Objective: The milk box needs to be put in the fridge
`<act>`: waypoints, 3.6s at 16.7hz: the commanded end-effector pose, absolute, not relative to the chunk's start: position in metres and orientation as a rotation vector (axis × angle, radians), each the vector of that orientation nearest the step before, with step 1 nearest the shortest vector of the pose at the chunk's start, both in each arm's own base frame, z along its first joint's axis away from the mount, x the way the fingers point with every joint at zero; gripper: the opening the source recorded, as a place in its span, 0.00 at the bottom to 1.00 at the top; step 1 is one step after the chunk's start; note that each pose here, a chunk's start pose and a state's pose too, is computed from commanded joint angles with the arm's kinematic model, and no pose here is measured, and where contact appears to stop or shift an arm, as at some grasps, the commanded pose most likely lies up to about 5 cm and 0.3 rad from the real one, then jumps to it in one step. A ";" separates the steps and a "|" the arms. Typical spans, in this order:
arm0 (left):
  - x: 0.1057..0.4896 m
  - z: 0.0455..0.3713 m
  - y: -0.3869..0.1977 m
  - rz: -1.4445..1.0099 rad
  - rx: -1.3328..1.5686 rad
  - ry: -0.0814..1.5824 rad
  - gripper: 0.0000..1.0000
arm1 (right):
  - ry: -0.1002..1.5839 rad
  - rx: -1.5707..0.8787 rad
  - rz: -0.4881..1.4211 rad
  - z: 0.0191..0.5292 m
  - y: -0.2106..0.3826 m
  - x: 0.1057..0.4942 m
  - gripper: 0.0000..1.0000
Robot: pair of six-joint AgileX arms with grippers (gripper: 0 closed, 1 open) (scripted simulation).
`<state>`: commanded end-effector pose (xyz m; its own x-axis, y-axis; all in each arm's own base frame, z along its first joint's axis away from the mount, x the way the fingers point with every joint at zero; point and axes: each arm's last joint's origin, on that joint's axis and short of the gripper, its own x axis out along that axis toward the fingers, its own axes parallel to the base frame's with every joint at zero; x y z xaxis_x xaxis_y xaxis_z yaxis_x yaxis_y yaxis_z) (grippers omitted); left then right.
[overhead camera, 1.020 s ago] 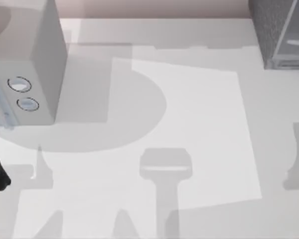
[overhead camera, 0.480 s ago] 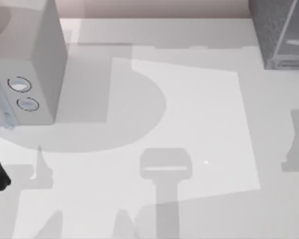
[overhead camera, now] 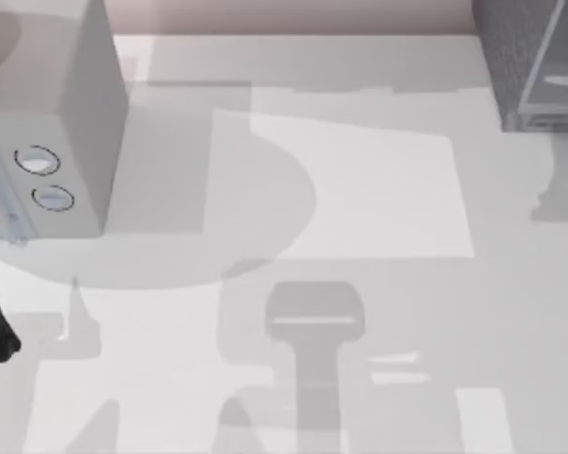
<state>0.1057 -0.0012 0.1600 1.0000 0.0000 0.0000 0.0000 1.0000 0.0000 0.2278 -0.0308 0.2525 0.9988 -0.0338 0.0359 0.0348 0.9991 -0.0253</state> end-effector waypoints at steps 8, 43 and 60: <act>0.106 0.160 -0.001 0.000 0.000 0.000 1.00 | -0.009 -0.014 -0.020 0.184 -0.081 0.362 0.00; 0.106 0.160 -0.001 0.000 0.000 0.000 1.00 | -0.006 0.001 0.009 0.134 -0.102 0.525 0.15; 0.106 0.160 -0.001 0.000 0.000 0.000 1.00 | -0.006 0.001 0.009 0.134 -0.102 0.525 1.00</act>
